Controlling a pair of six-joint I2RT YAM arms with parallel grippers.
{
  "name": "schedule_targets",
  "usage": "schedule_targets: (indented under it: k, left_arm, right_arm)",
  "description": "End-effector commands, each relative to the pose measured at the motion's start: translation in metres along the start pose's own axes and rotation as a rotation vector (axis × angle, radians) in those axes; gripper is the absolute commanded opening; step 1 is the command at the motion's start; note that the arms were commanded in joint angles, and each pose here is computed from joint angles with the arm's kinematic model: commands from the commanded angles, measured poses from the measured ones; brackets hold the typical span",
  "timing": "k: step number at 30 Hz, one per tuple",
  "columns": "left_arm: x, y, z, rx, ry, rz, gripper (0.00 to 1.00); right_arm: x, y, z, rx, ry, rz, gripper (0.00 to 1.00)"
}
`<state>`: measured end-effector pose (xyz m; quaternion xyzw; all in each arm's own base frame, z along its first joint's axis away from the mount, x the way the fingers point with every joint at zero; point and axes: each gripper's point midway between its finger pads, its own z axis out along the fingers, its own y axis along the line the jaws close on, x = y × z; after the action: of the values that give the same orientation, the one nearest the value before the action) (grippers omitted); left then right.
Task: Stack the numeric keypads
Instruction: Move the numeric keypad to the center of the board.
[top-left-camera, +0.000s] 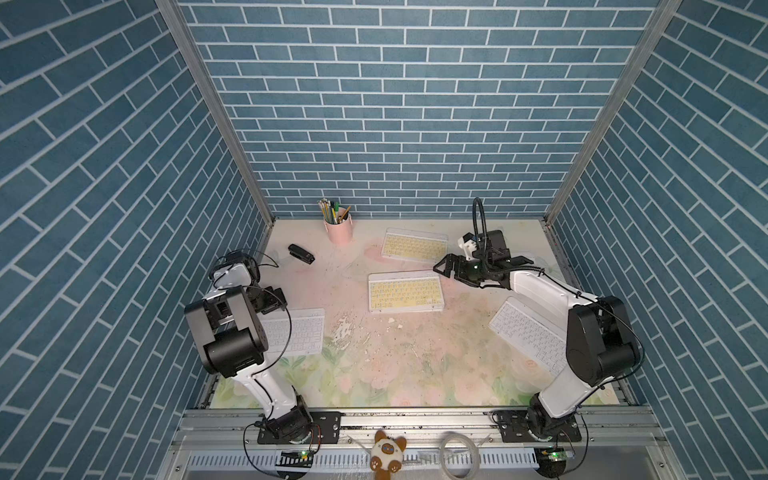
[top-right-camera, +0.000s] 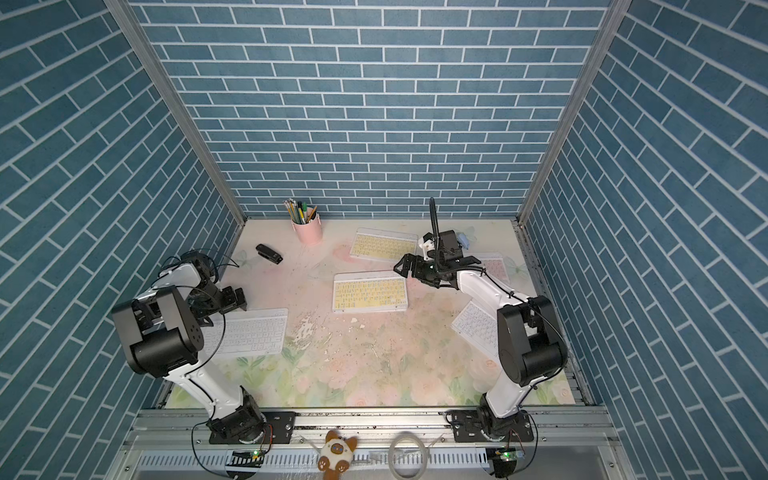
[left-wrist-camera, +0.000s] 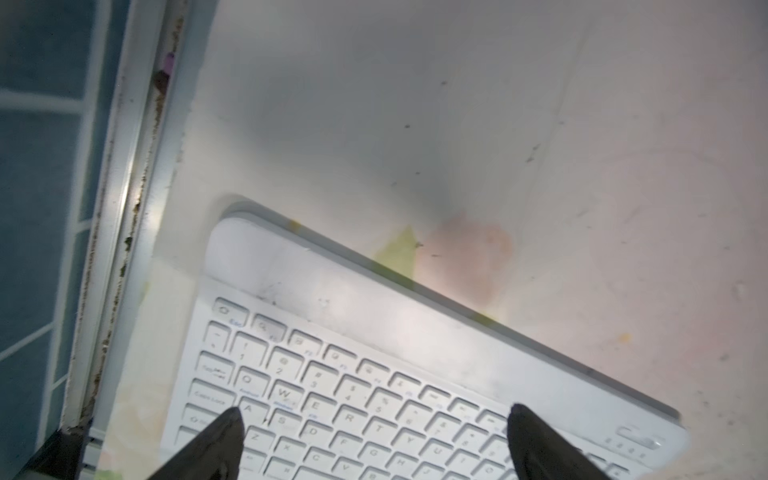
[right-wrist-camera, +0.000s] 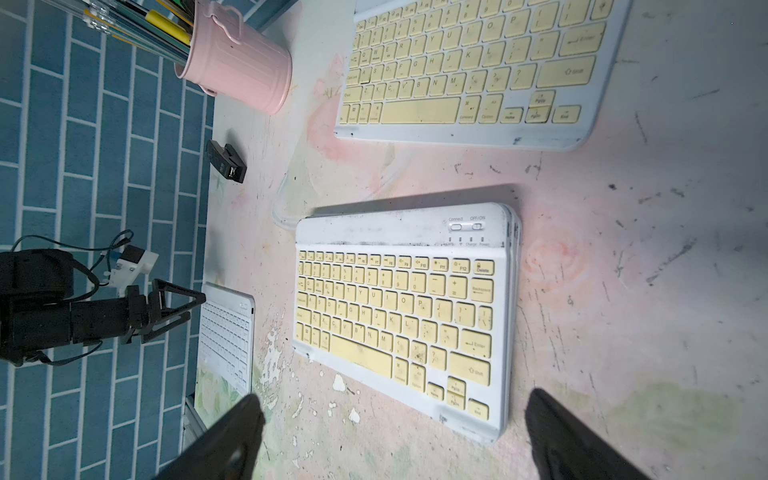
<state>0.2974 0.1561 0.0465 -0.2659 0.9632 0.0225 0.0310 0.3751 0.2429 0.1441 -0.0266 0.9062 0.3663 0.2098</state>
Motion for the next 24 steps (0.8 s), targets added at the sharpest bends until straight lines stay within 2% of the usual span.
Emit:
schedule_targets:
  k: [1,3,5,8,10,13,16,20,24]
  left_arm:
    - [0.004,0.021,0.005,-0.123,-0.027,0.041,0.99]
    - [0.002,0.03,0.001,-0.176,-0.097,0.09,0.99]
    - [0.003,0.033,-0.002,-0.199,-0.156,0.19,1.0]
    - [0.007,0.05,-0.008,-0.221,-0.092,0.208,1.0]
    - [0.004,0.048,-0.014,-0.118,-0.12,0.165,1.0]
    - [0.003,0.039,-0.012,-0.069,-0.177,0.208,1.0]
    - [0.009,0.032,0.006,-0.006,-0.16,0.225,1.0]
    - [0.007,0.01,0.006,0.147,-0.13,0.26,0.99]
    - [0.011,0.014,0.015,0.225,-0.067,0.213,1.0]
  right_arm:
    - [-0.003,0.007,-0.011,-0.015,-0.029,-0.001,0.99]
    - [-0.002,0.008,-0.012,-0.017,-0.03,-0.003,0.99]
    - [-0.003,0.008,-0.012,-0.018,-0.031,-0.003,0.99]
    - [-0.003,0.008,-0.012,-0.019,-0.032,-0.004,0.99]
    - [-0.003,0.008,-0.012,-0.018,-0.031,-0.003,0.99]
    - [-0.003,0.007,-0.01,-0.023,-0.027,0.003,0.99]
    - [-0.003,0.007,-0.01,-0.022,-0.028,0.003,0.99]
    - [-0.003,0.008,-0.011,-0.023,-0.029,0.003,0.99]
    - [-0.002,0.005,-0.01,-0.018,-0.027,0.006,0.99]
